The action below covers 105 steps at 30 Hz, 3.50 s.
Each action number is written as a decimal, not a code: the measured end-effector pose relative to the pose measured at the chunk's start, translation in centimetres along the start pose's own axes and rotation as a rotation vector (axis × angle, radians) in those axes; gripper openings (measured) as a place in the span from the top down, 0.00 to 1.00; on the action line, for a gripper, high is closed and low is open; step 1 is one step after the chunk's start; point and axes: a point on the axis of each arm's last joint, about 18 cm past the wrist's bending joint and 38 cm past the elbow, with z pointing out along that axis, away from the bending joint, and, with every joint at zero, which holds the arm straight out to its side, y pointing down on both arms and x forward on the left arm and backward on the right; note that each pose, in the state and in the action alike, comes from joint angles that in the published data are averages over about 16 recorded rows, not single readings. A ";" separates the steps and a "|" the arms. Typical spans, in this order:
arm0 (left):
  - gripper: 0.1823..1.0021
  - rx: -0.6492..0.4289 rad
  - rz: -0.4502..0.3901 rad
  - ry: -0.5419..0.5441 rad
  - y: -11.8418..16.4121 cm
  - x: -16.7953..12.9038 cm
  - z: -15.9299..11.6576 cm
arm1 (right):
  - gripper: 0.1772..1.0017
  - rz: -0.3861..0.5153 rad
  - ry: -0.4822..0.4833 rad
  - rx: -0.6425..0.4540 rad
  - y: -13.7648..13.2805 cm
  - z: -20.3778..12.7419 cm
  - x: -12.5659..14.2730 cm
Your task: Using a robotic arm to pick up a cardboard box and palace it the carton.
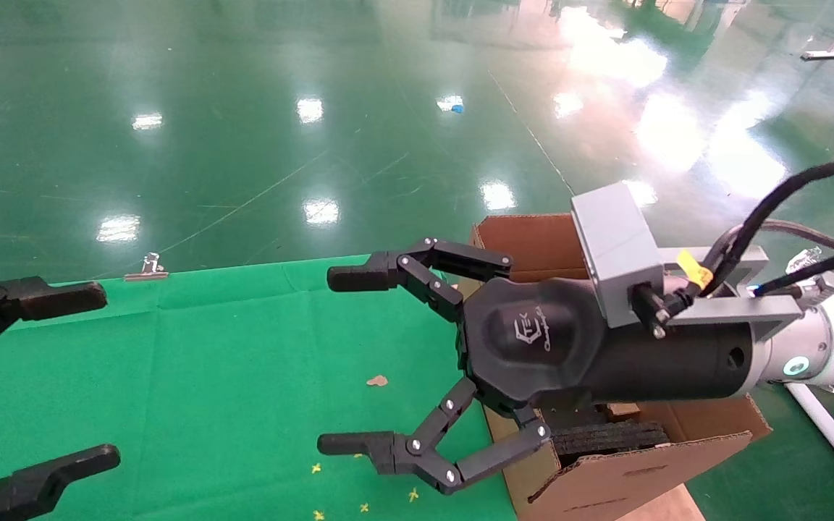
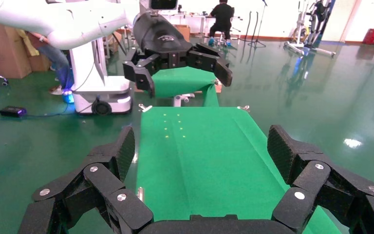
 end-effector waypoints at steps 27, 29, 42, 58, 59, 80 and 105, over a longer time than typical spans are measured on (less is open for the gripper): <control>0.00 0.000 0.000 0.000 0.0 0.0 0.0 | 0.00 0.012 0.010 -0.012 0.2 0.0 0.5; 0.00 0.000 0.000 0.000 0.0 0.0 0.0 | 0.00 0.012 0.010 -0.012 0.2 0.0 0.6; 0.00 0.000 0.000 0.000 0.0 0.0 0.0 | 0.00 0.014 0.011 -0.014 0.3 0.1 0.6; 0.00 0.000 0.000 0.000 0.0 0.0 0.0 | 0.00 0.015 0.012 -0.015 0.3 0.1 0.7; 0.00 0.000 0.000 0.000 0.0 0.0 0.0 | 0.00 0.015 0.012 -0.015 0.3 0.1 0.7; 0.00 0.000 0.000 0.000 0.0 0.0 0.0 | 0.00 0.015 0.012 -0.015 0.3 0.1 0.7; 0.00 0.000 0.000 0.000 0.0 0.0 0.0 | 0.00 0.015 0.012 -0.015 0.3 0.1 0.7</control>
